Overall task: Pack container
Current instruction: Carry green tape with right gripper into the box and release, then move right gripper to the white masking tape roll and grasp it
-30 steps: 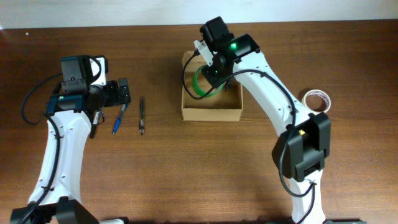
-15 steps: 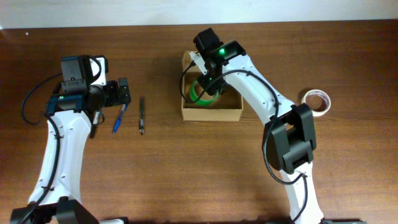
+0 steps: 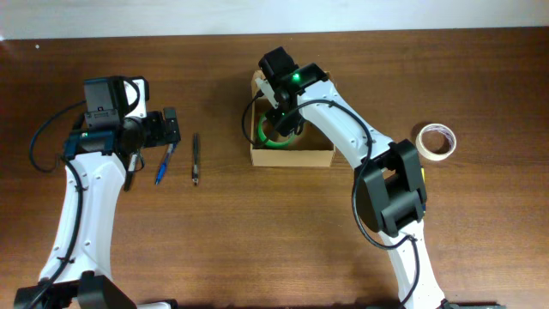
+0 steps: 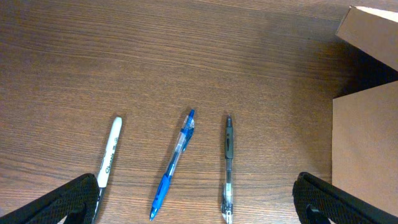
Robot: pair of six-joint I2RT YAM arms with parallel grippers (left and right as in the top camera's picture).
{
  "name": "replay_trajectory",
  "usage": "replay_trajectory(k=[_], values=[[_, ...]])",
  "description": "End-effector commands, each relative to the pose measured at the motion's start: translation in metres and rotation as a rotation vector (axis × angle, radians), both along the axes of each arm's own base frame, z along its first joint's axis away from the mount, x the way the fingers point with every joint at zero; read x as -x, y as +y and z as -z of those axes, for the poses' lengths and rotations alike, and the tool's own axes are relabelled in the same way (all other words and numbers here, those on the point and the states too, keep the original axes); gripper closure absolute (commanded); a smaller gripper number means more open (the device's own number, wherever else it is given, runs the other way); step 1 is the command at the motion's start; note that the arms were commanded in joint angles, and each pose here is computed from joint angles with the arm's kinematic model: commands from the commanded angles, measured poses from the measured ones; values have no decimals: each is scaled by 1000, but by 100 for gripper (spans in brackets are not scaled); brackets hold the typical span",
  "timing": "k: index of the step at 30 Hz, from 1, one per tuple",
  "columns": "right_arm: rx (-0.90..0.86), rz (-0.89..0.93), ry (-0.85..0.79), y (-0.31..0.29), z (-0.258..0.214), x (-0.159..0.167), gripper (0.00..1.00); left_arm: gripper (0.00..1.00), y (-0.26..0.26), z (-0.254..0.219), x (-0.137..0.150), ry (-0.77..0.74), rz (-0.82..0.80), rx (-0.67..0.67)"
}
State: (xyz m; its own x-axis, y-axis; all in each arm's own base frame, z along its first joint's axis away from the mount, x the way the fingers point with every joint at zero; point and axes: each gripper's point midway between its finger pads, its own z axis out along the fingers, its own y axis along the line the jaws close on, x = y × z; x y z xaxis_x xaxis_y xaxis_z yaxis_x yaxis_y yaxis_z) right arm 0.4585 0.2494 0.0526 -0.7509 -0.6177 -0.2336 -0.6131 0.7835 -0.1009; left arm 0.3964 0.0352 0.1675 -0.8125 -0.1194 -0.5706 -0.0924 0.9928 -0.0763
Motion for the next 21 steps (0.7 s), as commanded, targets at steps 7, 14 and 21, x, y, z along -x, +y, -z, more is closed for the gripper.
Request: replay_trajectory(k=[7, 14, 21], values=[[-8, 0, 11, 5, 7, 1, 79, 1, -1, -5, -4, -15, 19, 3], [-37, -7, -40, 11, -37, -3, 61, 0, -1, -5, -4, -15, 19, 3], [-52, 36, -261, -7, -166, -13, 52, 1, -1, -5, -4, -15, 19, 3]])
